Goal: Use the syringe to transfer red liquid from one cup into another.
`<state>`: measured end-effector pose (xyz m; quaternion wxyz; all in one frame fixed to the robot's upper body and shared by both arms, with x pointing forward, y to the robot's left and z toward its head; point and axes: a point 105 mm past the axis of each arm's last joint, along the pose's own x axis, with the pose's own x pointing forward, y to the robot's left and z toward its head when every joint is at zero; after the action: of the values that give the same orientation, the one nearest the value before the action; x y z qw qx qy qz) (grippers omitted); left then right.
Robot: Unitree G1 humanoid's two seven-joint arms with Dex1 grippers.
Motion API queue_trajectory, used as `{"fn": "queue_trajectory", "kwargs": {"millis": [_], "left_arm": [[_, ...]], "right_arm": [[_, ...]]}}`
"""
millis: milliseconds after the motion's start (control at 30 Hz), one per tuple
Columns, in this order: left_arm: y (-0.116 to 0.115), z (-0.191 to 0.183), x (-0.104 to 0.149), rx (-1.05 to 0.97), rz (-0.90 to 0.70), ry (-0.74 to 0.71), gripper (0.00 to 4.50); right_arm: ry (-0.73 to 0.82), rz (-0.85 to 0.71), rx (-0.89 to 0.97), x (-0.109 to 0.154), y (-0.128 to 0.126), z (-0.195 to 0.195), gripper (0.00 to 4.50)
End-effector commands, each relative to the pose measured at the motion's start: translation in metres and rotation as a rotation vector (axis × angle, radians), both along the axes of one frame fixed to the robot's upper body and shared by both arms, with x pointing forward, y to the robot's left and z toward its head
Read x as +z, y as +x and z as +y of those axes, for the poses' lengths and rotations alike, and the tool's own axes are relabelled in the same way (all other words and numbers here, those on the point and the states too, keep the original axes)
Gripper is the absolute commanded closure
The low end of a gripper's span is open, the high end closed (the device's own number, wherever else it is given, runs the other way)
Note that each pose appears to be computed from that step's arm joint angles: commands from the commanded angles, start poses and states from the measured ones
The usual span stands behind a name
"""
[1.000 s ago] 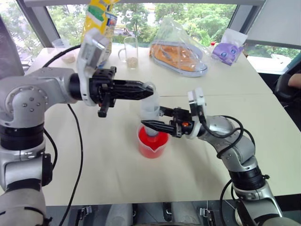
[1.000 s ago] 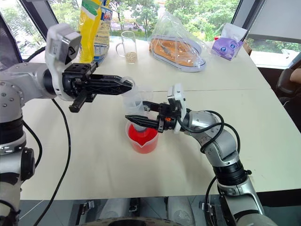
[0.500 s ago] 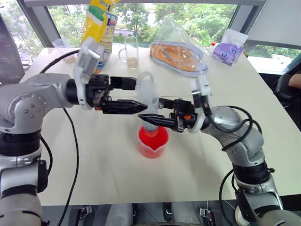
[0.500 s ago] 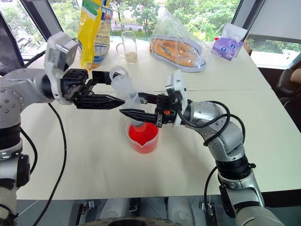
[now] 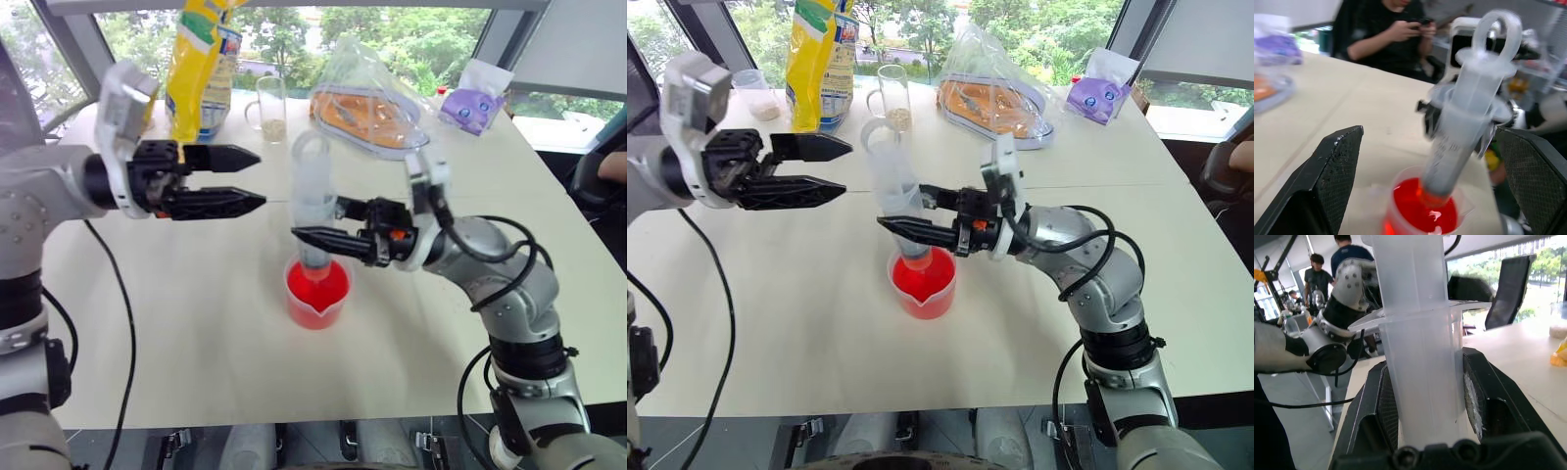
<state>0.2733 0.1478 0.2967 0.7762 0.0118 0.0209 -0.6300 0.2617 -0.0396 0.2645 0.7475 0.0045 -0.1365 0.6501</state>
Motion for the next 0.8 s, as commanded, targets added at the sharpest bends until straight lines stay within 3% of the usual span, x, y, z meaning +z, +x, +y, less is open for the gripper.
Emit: {"fn": "queue_trajectory", "kwargs": {"millis": [33,133,233,500,600,800], "left_arm": [[-0.001,0.012,0.012,0.044,-0.065,-0.008,0.1],[0.003,0.017,0.015,0.081,-0.089,-0.022,0.1],[0.003,0.017,0.015,0.088,-0.096,-0.027,0.1],[-0.003,0.014,0.014,0.095,-0.112,-0.039,0.1],[0.0,0.013,0.023,0.11,-0.145,-0.061,0.1],[0.017,0.007,0.042,0.139,-0.198,-0.124,0.1]], "right_arm": [[0.068,-0.048,0.001,0.031,0.005,-0.008,3.06],[0.104,-0.075,-0.029,0.055,0.031,-0.008,3.06],[0.103,-0.086,-0.052,0.058,0.053,-0.004,3.06],[0.067,-0.071,-0.129,0.029,0.113,0.012,3.06],[0.036,-0.065,-0.146,0.013,0.122,0.014,3.06],[0.034,-0.062,-0.127,0.007,0.122,0.017,3.06]]}}
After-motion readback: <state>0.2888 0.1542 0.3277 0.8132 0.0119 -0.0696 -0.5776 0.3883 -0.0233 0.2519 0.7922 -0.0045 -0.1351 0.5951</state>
